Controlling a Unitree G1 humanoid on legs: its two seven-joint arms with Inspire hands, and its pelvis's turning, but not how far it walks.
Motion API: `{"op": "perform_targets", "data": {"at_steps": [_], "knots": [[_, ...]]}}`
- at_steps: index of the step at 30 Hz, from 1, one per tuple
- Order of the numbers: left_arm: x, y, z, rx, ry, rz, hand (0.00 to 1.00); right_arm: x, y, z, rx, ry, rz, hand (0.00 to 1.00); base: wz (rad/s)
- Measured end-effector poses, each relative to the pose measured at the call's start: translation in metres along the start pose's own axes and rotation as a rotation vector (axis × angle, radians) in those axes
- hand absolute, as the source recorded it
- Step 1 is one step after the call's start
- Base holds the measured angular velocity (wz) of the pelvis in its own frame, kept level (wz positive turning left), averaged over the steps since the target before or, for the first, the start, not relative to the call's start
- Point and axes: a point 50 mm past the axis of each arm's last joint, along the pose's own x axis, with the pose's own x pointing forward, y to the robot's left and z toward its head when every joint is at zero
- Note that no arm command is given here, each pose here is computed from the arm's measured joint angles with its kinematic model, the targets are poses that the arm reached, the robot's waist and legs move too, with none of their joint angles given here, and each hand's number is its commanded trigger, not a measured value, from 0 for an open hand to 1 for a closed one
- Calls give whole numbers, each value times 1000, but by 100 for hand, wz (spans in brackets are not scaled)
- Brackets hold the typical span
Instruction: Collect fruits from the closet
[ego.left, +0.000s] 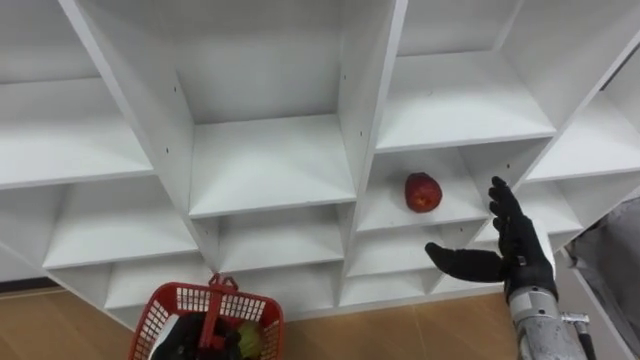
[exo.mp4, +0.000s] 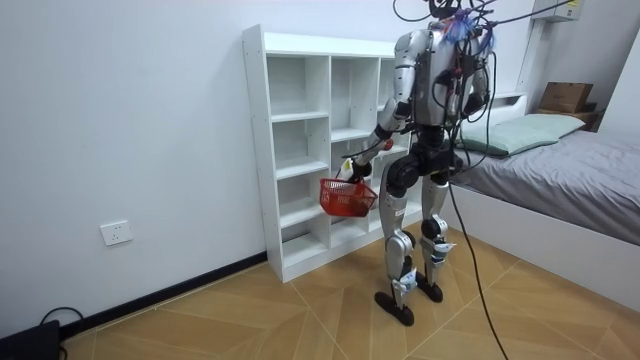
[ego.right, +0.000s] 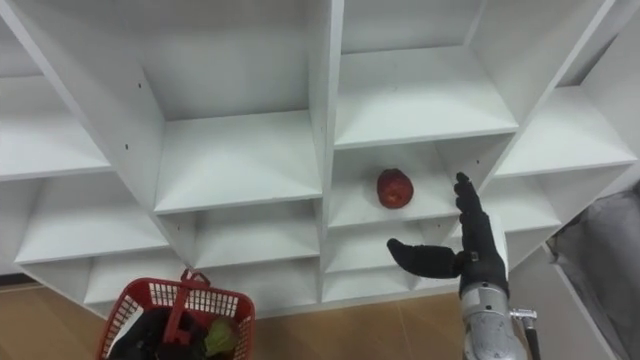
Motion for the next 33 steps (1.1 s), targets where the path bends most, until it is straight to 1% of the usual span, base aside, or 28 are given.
{"op": "perform_targets", "data": {"at_steps": [8, 13, 15, 17, 22, 24, 27, 33], "knots": [[-7, 4, -12, -27, 33, 5, 100, 7, -2, 9, -16, -32, 1, 0, 10], [-5, 4, -7, -25, 12, 4, 100, 23, -3, 12, -71, -36, -10, 0, 14], [-3, 3, -2, -19, -1, 0, 100, 36, -3, 17, -79, -34, -35, 0, 2], [-1, 1, 0, -12, -8, -8, 100, 43, -4, 21, -84, -36, -48, 0, 2], [1, 0, 5, -1, -15, -14, 100, 50, -6, 29, -81, -51, -70, 0, 20], [5, 0, 12, 7, -31, -18, 100, 55, -8, 26, -87, -24, -87, 0, 21], [10, 2, 22, 10, -49, -15, 100, 66, -8, 32, -94, -17, -106, 0, 11], [14, 3, 27, 15, -56, -13, 100, 71, -10, 37, -94, -24, -134, 0, 3]]}}
